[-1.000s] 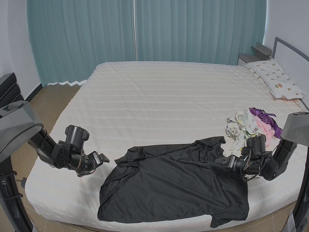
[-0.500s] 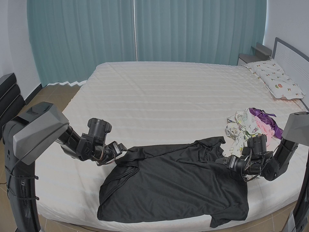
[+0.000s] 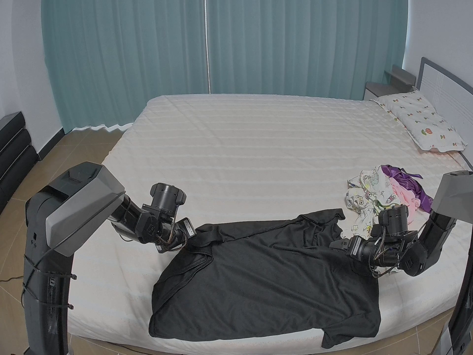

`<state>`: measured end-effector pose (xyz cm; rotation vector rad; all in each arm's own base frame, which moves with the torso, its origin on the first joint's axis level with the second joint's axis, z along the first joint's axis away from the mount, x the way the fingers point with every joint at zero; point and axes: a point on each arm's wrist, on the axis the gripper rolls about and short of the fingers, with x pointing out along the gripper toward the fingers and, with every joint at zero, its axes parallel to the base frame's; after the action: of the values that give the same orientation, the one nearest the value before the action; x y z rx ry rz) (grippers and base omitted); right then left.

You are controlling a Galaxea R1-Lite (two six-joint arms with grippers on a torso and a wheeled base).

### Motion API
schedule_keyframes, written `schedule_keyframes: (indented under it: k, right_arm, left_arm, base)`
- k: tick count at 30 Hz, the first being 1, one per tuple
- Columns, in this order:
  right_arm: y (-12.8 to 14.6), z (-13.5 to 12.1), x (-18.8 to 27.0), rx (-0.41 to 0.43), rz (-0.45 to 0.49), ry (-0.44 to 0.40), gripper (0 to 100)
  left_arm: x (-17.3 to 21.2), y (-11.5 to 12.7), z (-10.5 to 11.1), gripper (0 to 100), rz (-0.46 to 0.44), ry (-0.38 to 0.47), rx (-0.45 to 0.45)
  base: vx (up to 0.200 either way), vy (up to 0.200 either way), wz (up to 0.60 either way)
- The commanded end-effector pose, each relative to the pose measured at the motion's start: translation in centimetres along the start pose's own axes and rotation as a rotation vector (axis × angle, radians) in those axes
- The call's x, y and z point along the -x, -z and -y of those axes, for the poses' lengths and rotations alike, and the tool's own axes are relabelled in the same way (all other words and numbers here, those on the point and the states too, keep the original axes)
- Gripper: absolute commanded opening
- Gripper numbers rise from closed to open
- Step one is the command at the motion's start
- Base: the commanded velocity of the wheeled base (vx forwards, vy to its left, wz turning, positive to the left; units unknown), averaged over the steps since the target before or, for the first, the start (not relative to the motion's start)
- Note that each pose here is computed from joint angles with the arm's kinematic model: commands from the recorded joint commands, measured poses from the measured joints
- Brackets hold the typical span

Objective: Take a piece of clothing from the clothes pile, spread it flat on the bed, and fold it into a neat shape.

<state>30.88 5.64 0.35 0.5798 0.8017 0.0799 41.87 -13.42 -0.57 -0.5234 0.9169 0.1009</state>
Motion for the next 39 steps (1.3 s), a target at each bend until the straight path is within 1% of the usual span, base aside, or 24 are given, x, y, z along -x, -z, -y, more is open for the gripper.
schedule_keyframes:
  k: [1,2,3,4,6,7,8,12,16,20,21,23,29,30,32,35,36,37,38,39]
  right_arm:
    - [-0.1,0.1,-0.1,-0.004,0.003,0.001,100]
    - [-0.1,0.1,-0.1,-0.004,0.003,0.001,100]
    - [-0.4,0.0,-0.2,-0.002,0.011,-0.004,100]
    - [-0.4,-0.1,-0.2,-0.002,0.013,-0.006,100]
    - [-0.4,-0.1,-0.2,-0.002,0.013,-0.006,100]
    - [-1.0,-0.4,-0.5,0.001,0.032,-0.018,100]
    - [-1.1,-0.4,-0.6,0.002,0.036,-0.021,100]
    - [-1.7,-0.6,-1.3,0.002,0.052,-0.03,100]
    - [-2.1,-0.8,-2.3,0.006,0.056,-0.037,100]
    - [-2.4,-1.2,-3.2,0.011,0.062,-0.046,100]
    - [-2.4,-1.2,-3.2,0.011,0.062,-0.046,100]
    - [-2.9,-1.5,-3.6,0.014,0.079,-0.058,100]
    - [-3.7,-1.8,-4.9,0.014,0.11,-0.065,100]
    - [-3.9,-2.0,-5.4,0.015,0.119,-0.062,100]
    - [-4.2,-2.3,-6.1,0.016,0.137,-0.062,100]
    - [-4.9,-3.1,-7.5,0.02,0.156,-0.064,100]
    - [-4.9,-3.5,-7.9,0.015,0.154,-0.063,100]
    - [-5.1,-4.2,-8.4,-0.015,0.15,-0.066,100]
    - [-5.1,-4.2,-8.5,-0.021,0.149,-0.065,100]
    - [-5.4,-4.9,-9.0,-0.061,0.146,-0.074,100]
  left_arm:
    - [-0.6,-2.5,-0.4,0,0.058,0.004,0.034]
    - [-0.6,-2.6,-0.4,0,0.061,0.005,0.036]
    - [-0.6,-4.1,-0.5,0,0.098,0.019,0.052]
    - [-0.6,-4.6,-0.5,0,0.111,0.025,0.057]
    - [-0.6,-4.6,-0.5,0,0.111,0.025,0.057]
    - [-0.3,-7.2,-0.5,0,0.174,0.045,0.082]
    - [-0.2,-8.0,-0.6,0,0.187,0.045,0.086]
    - [-0.2,-10.4,-1.8,0,0.2,0.006,0.071]
    - [-1.0,-12.3,-2.9,0,0.237,-0.002,0.065]
    - [-2.1,-13.3,-3.7,0,0.261,-0.018,-0.016]
    - [-2.1,-13.3,-3.7,0,0.261,-0.018,-0.016]
    - [-2.8,-13.1,-4.0,0,0.246,-0.033,-0.053]
    - [-4.1,-12.7,-3.9,0,0.238,-0.036,-0.082]
    - [-4.4,-12.7,-4.0,100,0.239,-0.037,-0.085]
    - [-4.7,-12.7,-4.1,100,0.243,-0.054,-0.08]
    - [-4.8,-12.8,-4.6,100,0.246,-0.111,-0.058]
    - [-4.8,-12.7,-4.7,100,0.242,-0.114,-0.034]
    - [-4.4,-12.8,-4.8,100,0.238,-0.111,0.017]
    - [-4.4,-12.9,-4.9,100,0.238,-0.11,0.025]
    - [-3.6,-13.3,-4.8,100,0.236,-0.1,0.075]
  base:
    - [0.0,0.0,0.0]
    - [0.0,0.0,0.0]
    - [0.0,0.0,0.0]
    - [0.0,0.0,0.0]
    - [0.0,0.0,0.0]
    - [0.0,0.0,0.0]
    - [0.0,0.0,0.0]
    - [0.0,0.0,0.0]
    - [0.0,0.0,0.0]
    - [0.0,0.0,0.0]
    - [0.0,0.0,0.0]
    - [0.0,0.0,0.0]
    - [0.0,0.0,0.0]
    - [0.0,0.0,0.0]
    - [0.0,0.0,0.0]
    - [0.0,0.0,0.0]
    - [0.0,0.0,0.0]
    - [0.0,0.0,0.0]
    - [0.0,0.0,0.0]
    - [0.0,0.0,0.0]
